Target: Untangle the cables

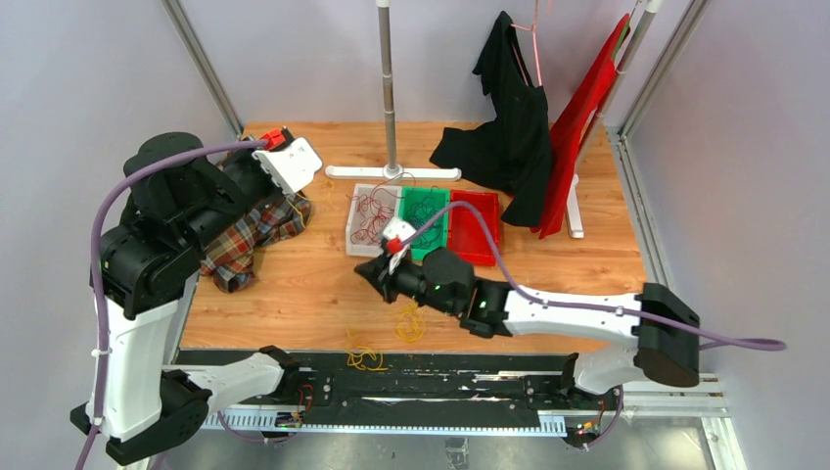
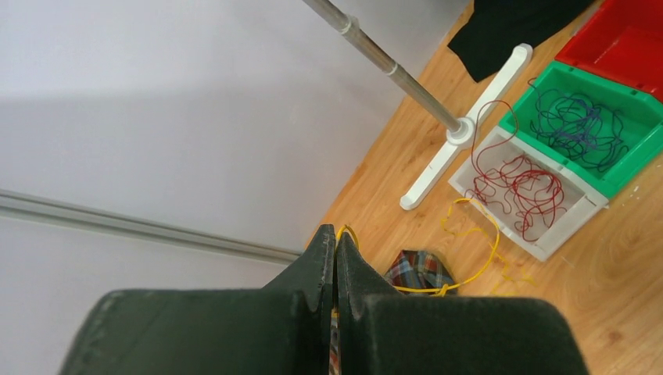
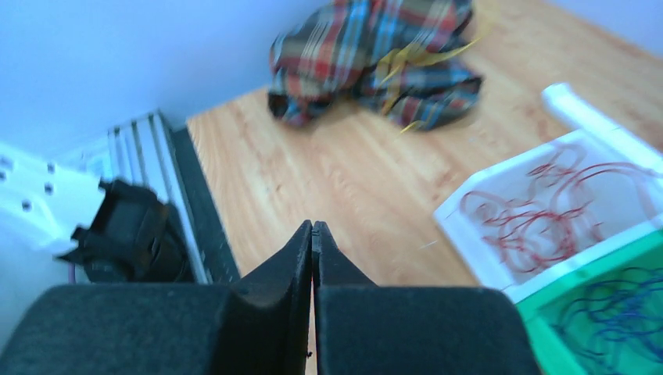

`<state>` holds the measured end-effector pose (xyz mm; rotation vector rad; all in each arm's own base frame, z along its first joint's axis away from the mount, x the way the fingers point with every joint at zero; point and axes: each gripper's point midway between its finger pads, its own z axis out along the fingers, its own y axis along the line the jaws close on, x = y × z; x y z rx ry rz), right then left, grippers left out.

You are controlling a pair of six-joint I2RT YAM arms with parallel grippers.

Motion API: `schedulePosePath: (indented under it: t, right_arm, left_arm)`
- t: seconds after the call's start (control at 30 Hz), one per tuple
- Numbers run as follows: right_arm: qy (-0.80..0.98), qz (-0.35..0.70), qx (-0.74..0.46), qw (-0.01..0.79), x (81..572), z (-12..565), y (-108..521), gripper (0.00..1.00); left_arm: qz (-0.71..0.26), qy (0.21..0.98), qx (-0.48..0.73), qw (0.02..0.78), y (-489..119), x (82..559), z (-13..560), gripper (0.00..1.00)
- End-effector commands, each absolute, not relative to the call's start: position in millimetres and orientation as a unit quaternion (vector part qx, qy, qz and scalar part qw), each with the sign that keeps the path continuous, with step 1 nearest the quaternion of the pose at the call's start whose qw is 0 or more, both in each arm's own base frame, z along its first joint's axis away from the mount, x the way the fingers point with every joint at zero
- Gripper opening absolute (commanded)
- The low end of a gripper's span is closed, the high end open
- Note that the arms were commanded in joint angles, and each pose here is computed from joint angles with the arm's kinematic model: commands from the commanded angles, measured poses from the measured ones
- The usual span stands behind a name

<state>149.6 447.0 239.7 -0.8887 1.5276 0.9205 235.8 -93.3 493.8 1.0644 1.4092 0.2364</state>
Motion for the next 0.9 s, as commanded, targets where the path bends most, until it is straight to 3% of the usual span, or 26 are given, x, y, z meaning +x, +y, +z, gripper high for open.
schedulePosePath:
  t: [0.0,0.2,0.23,0.37,0.57,0.87]
  right_arm:
    - [0.651,0.378,-0.356,0.554,176.2,255.7,427.7,0.06]
    - [0.668,0.372,-0.438,0.473,132.9,189.8,457.1,0.62]
    - [0.667,0.374,-0.45,0.461,123.2,180.8,464.6,0.67]
    - [0.69,0.336,-0.478,0.428,106.3,138.0,486.5,0.7]
    - [0.746,0.237,-0.46,0.418,128.4,90.4,493.1,0.72]
    - [0.773,0.188,-0.471,0.382,130.9,47.4,487.6,0.58]
  left_arm:
    - [0.119,0.611,0.457,0.636,-87.4,234.9,499.7,0.0]
    - [0.131,0.623,0.467,0.614,-84.7,238.8,479.9,0.0]
    - [0.134,0.626,0.471,0.607,-84.0,240.3,473.5,0.0]
    - [0.136,0.64,0.479,0.585,-84.8,244.9,452.5,0.0]
    - [0.117,0.645,0.487,0.577,-90.2,242.4,439.2,0.0]
    - [0.118,0.643,0.488,0.579,-88.7,239.5,439.0,0.0]
